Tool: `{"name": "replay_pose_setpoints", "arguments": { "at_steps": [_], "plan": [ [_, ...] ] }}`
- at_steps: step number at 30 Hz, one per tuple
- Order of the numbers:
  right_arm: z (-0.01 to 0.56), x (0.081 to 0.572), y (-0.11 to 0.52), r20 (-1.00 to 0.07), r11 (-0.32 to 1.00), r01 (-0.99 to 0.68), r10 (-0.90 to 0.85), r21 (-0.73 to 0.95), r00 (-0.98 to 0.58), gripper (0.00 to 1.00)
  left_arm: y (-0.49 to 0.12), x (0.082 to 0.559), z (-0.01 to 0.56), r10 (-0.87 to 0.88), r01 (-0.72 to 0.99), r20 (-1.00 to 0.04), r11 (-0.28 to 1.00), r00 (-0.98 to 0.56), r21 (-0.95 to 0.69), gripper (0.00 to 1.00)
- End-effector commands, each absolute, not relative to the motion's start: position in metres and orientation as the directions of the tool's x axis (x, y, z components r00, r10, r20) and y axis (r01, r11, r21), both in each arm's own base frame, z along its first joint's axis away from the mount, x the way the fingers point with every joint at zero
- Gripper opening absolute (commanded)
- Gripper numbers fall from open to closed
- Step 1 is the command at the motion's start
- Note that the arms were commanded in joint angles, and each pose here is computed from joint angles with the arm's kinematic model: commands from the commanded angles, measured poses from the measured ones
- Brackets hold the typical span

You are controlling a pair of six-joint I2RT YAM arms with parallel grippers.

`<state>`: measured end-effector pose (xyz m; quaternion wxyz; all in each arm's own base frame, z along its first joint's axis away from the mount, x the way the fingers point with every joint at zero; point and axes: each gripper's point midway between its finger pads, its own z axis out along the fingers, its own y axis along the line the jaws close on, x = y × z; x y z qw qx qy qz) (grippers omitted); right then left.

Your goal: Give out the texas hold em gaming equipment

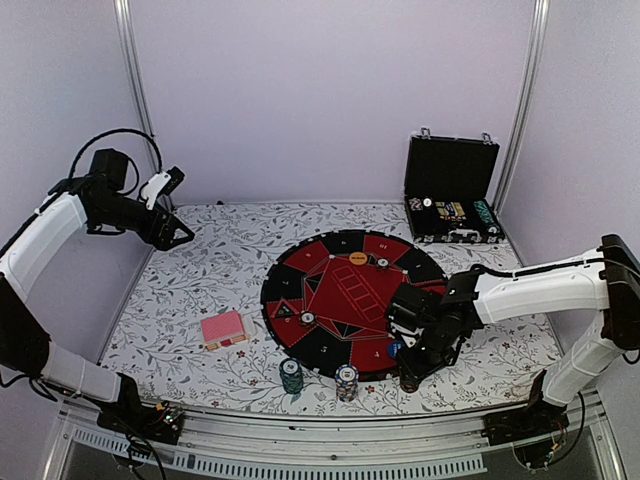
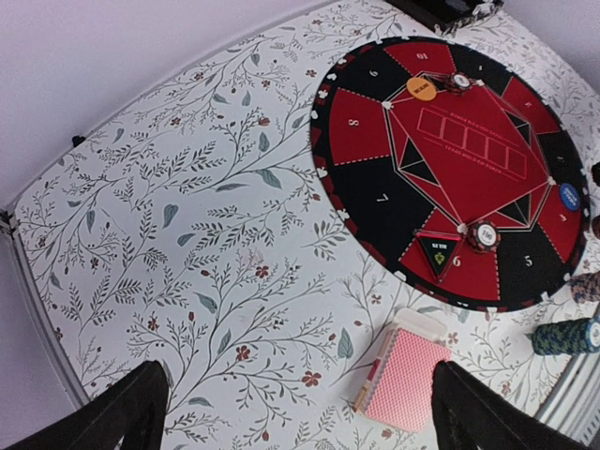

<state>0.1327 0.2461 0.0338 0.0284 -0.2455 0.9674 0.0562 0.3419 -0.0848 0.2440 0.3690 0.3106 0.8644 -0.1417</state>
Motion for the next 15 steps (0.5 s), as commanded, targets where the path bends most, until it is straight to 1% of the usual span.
{"name": "replay_pose_setpoints", "arguments": {
  "at_steps": [1, 5, 10, 15],
  "plan": [
    [0.051, 0.14, 0.252, -0.137, 0.873, -0.477, -0.463, 0.097, -0.876, 0.24, -0.088, 0.343, 0.252, 0.44, 0.652, -0.733, 0.759, -0.519, -0.006, 1.0],
    [0.06, 0.152, 0.248, -0.153, 0.884, -0.457, -0.44, 0.101, -0.885, 0.23, -0.088, 0.343, 0.251, 0.441, 0.652, -0.732, 0.759, -0.519, -0.004, 1.0],
    [0.071, 0.188, 0.229, -0.225, 0.915, -0.397, -0.374, 0.069, -0.9, 0.21, -0.088, 0.343, 0.252, 0.442, 0.653, -0.733, 0.758, -0.516, -0.002, 1.0],
    [0.072, 0.221, 0.227, -0.279, 0.926, -0.371, -0.338, 0.073, -0.899, 0.2, -0.089, 0.343, 0.254, 0.439, 0.652, -0.736, 0.758, -0.515, -0.004, 1.0]
  ]
}}
